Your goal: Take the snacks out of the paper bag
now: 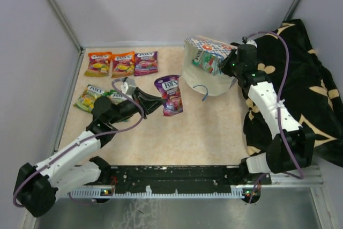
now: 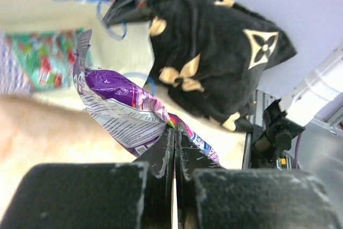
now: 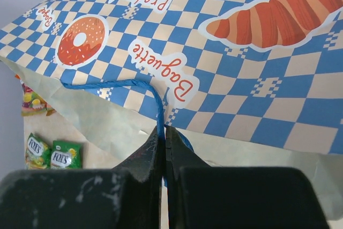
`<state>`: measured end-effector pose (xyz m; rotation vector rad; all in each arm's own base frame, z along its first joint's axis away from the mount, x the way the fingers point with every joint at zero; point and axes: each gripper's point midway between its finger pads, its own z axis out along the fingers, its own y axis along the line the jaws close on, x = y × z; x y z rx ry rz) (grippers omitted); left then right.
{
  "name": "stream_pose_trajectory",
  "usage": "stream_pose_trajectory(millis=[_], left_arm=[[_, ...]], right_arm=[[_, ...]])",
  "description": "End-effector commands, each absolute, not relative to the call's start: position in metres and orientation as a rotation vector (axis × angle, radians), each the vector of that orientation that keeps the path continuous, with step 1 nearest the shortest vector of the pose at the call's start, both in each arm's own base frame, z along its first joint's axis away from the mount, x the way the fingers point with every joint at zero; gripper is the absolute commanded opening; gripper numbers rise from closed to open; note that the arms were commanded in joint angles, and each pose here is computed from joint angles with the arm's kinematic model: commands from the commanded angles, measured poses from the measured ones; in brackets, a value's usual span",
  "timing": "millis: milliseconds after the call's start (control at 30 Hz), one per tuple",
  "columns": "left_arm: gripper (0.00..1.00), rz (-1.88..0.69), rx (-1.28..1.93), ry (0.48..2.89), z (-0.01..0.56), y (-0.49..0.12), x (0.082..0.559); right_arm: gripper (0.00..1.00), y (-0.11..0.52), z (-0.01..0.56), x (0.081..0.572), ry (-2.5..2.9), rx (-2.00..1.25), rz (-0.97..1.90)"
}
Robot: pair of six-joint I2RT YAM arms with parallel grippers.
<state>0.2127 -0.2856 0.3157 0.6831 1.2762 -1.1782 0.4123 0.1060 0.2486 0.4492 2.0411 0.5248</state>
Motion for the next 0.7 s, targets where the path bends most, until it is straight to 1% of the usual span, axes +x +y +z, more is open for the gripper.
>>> stream_pose_trajectory(millis=[0,167,300,433,567,667], left_arm=[[0.0,-1.145,0.498,1.534,0.255,-0.254,0.233],[0.0,-1.121,0.349,1.684,0.209,-0.226,0.263],[0.0,-1.118,0.276,1.796,0.179,-0.228,0.293],[0.0,-1.146,0.298,1.912,0.142,-0.24,0.32],[0.0,-1.205,0.347,1.961,0.118,-0.249,0.344],[0.0,-1.172,0.321,2.013,0.097,-0.246,0.369]], right_arm=[[0.0,0.105,0.294,0.43,1.904,0.398,0.555],[0.0,0.111,0.289,0.429,1.924,0.356,0.576],[0.0,0.114,0.286,0.426,1.935,0.336,0.583],[0.0,0.115,0.283,0.423,1.948,0.309,0.583],[0.0,0.113,0.281,0.421,1.957,0.289,0.565],[0.0,0.11,0.279,0.419,1.96,0.283,0.559]])
